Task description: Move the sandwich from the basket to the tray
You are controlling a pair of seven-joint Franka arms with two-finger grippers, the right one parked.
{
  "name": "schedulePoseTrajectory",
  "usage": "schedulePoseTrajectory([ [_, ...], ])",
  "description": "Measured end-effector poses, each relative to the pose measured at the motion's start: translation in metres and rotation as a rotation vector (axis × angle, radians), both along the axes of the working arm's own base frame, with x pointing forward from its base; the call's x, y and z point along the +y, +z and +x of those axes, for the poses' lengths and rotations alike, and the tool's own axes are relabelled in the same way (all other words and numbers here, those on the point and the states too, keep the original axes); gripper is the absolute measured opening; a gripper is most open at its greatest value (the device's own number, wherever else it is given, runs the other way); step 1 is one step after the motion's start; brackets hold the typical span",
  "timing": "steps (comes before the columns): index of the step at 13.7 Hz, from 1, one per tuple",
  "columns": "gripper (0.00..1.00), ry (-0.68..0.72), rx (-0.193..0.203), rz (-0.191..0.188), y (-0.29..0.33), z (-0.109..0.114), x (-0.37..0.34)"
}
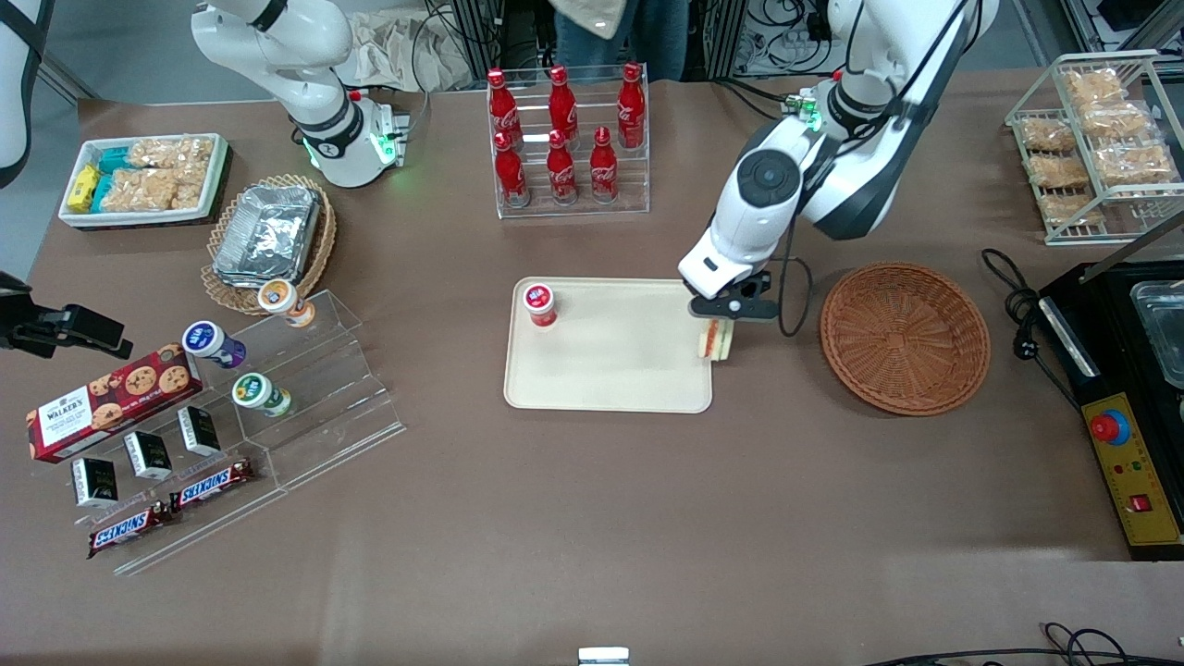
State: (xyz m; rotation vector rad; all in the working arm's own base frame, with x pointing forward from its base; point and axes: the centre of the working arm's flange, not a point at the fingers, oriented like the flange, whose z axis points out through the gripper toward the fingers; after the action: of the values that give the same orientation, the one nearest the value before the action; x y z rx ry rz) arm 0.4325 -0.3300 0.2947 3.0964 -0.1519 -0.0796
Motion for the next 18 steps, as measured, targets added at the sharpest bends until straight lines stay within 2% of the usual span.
schedulePoseTrajectory([
  [2, 0.24, 0.008, 0.017, -0.029, -0.029, -0.004, -0.01],
  [3, 0.24, 0.007, 0.026, -0.031, -0.041, -0.005, -0.012],
  [6, 0.24, -0.002, 0.008, 0.001, -0.067, -0.007, -0.016],
  [7, 0.29, -0.003, 0.0, 0.016, -0.074, -0.009, -0.017],
  [13, 0.89, 0.004, -0.033, 0.03, -0.069, 0.0, -0.025],
  [14, 0.99, 0.008, -0.037, 0.05, -0.057, 0.006, -0.026],
  [16, 1.0, 0.038, -0.035, 0.118, -0.005, 0.028, -0.029],
  [17, 1.0, 0.074, -0.023, 0.13, 0.035, 0.043, -0.032],
  [18, 1.0, 0.094, -0.002, 0.123, 0.084, 0.058, -0.035],
])
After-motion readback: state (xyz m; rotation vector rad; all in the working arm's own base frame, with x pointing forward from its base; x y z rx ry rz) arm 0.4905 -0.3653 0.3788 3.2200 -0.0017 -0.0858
